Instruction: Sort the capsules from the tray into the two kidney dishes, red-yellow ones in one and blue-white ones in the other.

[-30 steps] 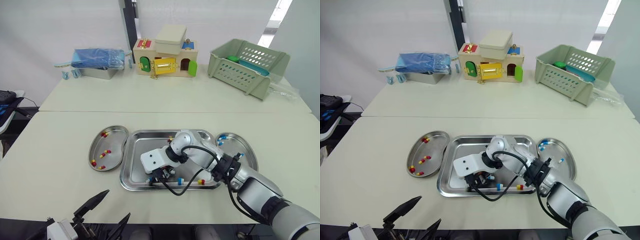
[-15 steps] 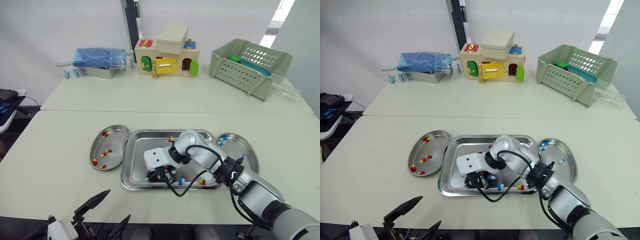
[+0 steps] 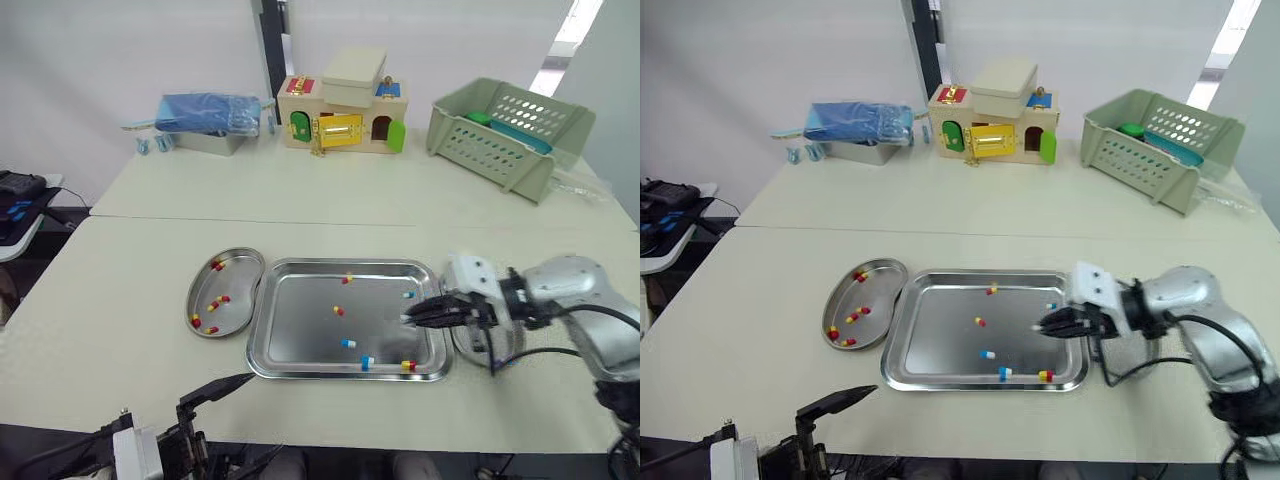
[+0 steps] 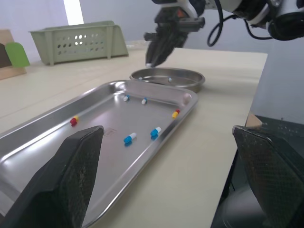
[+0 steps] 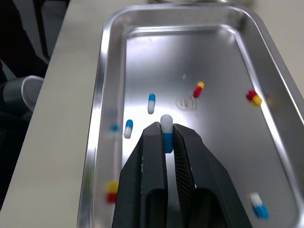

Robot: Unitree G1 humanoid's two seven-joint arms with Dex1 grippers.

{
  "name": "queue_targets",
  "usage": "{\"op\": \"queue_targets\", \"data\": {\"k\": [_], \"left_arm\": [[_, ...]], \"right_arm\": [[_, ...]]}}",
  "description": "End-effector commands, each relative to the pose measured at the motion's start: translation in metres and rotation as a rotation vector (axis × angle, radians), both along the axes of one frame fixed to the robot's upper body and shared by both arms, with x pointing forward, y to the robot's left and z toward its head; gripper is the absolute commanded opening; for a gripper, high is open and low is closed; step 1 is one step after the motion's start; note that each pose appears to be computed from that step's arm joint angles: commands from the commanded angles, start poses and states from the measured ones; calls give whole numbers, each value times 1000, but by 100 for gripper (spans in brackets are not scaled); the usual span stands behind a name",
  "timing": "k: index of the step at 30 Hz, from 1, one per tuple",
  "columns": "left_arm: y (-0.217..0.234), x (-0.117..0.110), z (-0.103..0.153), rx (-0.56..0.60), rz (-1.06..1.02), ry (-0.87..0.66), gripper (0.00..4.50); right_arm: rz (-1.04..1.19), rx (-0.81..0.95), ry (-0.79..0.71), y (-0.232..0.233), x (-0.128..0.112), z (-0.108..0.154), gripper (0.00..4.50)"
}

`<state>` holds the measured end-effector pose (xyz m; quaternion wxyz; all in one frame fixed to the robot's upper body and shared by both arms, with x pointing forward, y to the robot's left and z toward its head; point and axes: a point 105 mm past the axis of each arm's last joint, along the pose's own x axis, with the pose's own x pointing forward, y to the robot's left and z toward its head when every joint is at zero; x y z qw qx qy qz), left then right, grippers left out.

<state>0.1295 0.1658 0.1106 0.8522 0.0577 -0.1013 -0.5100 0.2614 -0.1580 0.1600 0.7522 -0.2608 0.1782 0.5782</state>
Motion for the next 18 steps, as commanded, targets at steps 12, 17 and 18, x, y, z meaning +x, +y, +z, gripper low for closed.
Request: {"op": "queue_targets", "data": {"k": [12, 17, 18], "left_arm": [[-15, -7, -2, -38, -142, -68, 450], [-16, -7, -2, -38, -141, -70, 450], [-16, -8, -2, -38, -141, -70, 450]], "right_arm": [[-335, -164, 23, -90, -10, -16, 1], [-335, -159, 19, -90, -7, -17, 1], [-334, -158, 22, -90, -7, -18, 1]]}}
